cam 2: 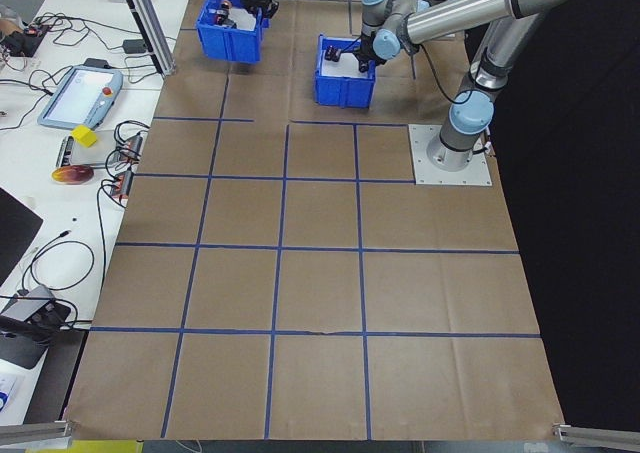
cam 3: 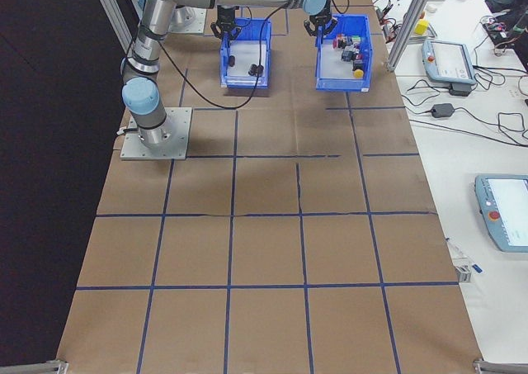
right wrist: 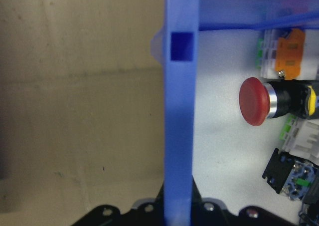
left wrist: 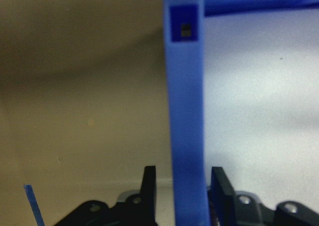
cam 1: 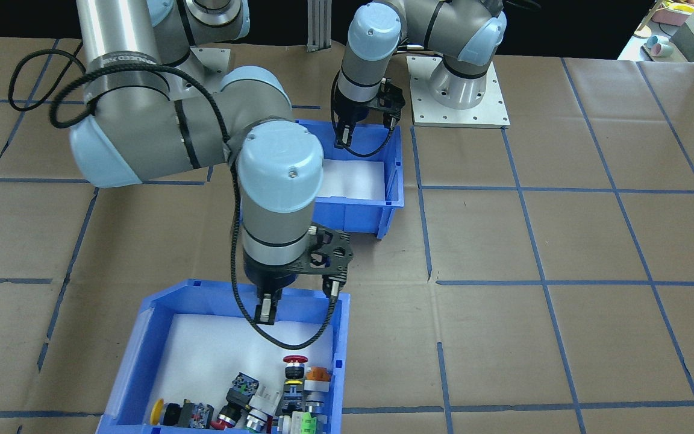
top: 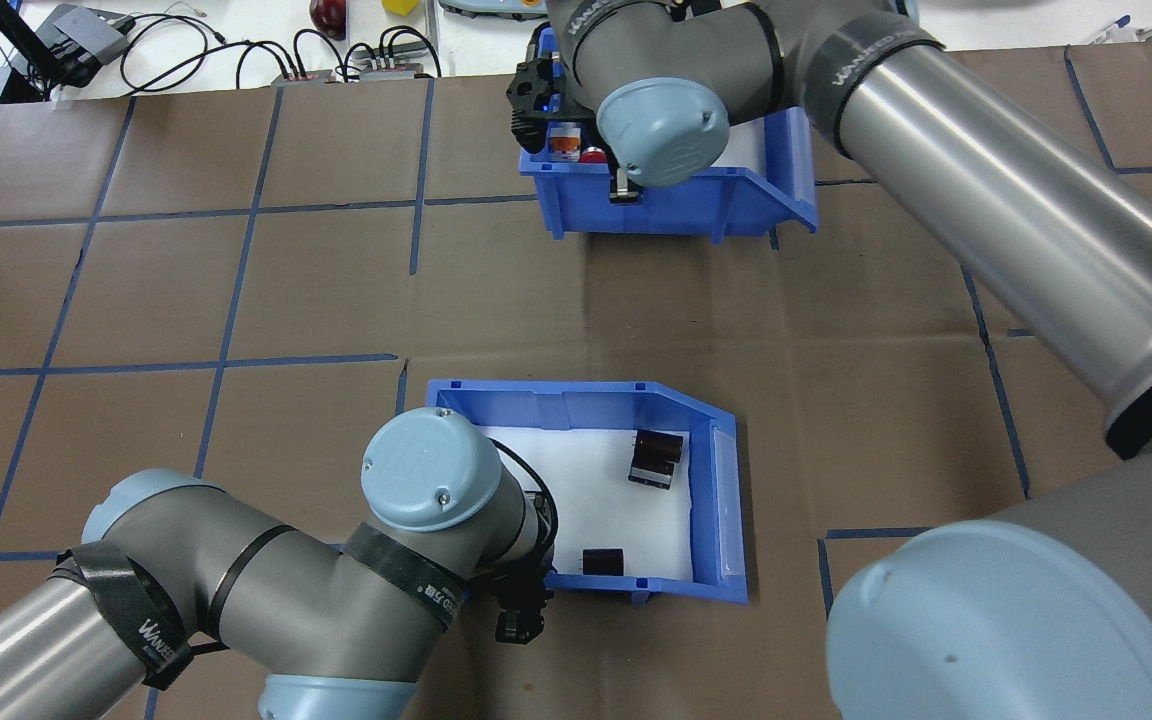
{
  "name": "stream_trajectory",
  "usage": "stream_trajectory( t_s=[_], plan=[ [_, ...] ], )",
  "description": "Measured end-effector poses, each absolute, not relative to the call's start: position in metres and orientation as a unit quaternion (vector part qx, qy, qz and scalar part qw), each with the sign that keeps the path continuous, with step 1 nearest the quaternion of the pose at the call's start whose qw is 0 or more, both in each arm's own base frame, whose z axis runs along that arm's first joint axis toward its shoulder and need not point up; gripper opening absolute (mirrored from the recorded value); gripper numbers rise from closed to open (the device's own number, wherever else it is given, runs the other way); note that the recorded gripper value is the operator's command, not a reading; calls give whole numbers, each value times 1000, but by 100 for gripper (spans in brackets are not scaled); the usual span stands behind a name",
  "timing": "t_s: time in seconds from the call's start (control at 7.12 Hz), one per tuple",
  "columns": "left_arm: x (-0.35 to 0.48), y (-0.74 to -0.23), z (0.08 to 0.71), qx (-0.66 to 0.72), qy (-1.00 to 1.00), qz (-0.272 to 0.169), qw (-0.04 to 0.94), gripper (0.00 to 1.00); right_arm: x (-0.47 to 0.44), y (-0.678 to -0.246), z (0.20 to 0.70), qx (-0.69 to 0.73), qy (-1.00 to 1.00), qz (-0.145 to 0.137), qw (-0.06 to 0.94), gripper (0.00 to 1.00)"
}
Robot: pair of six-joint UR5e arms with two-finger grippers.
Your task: Place battery box in front
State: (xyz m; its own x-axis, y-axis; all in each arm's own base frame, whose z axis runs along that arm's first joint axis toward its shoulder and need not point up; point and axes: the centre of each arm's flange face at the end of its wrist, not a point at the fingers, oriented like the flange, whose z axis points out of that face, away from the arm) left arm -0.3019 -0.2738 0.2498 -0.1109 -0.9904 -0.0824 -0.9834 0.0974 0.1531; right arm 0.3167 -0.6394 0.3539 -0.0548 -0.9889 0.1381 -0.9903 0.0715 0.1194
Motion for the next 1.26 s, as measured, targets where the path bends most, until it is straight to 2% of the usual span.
stream_trajectory(
  t_s=[0.28,0.56,0.98,1.26],
  plan=[
    [-298,-272,271,677,-731,-74,38,0,249,-645,364,697,-712,-13,88,6],
    [-266,-301,300,690,-721,-54,37,0,179,-645,369,709,-700,-27,82,6],
    [-203,-384,332,711,-701,-47,35,0,89,-627,368,729,-680,-46,65,6],
    [-201,-449,333,706,-705,-45,35,1,49,-604,368,737,-672,-53,56,6]
  ],
)
